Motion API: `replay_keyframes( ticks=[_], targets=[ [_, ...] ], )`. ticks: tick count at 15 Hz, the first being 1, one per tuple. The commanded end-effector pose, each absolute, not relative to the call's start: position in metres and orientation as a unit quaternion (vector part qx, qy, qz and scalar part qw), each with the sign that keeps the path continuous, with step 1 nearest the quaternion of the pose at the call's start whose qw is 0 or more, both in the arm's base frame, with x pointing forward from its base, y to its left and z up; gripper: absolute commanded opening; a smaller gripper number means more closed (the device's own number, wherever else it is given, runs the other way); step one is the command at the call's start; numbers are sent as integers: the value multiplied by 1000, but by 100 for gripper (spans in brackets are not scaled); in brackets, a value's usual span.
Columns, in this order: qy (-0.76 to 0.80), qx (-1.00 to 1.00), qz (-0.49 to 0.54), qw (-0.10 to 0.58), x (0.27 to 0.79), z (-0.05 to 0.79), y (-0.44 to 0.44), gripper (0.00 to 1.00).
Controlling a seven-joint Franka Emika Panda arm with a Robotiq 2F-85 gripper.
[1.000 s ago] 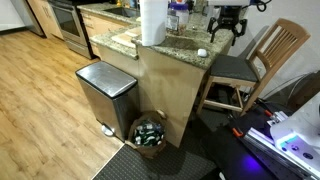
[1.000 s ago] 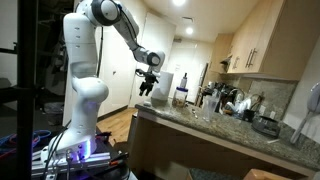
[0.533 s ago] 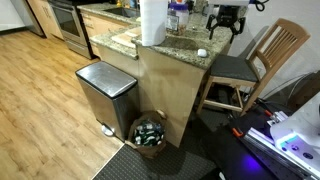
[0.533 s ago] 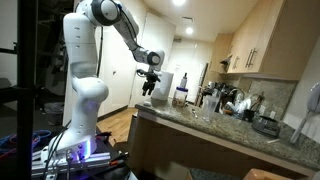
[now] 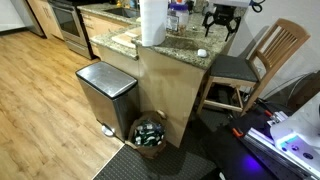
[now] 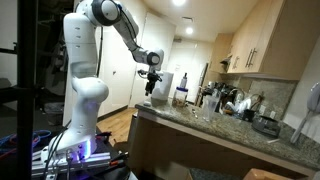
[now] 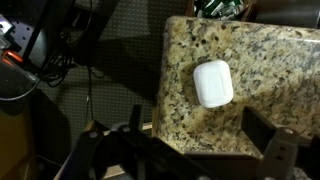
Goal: Pick the white bottle and put it on the plastic bottle, then pick the white object and put it on the white bottle
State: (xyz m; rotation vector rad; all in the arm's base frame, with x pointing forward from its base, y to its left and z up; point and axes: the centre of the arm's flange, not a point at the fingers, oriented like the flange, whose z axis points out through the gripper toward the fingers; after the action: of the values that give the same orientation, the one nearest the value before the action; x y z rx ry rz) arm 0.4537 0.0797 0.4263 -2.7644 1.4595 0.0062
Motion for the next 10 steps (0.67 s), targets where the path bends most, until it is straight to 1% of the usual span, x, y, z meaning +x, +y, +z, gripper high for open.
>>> replay_keyframes(
  ticks=[1,5,8,10],
  targets=[
    [466,-885,2,8,454,426,80,100],
    [454,-890,-28,5,457,427,79,100],
    [428,-902,-57,20,463,430,79,100],
    [421,-906,-32,26,461,431,81,100]
  ],
)
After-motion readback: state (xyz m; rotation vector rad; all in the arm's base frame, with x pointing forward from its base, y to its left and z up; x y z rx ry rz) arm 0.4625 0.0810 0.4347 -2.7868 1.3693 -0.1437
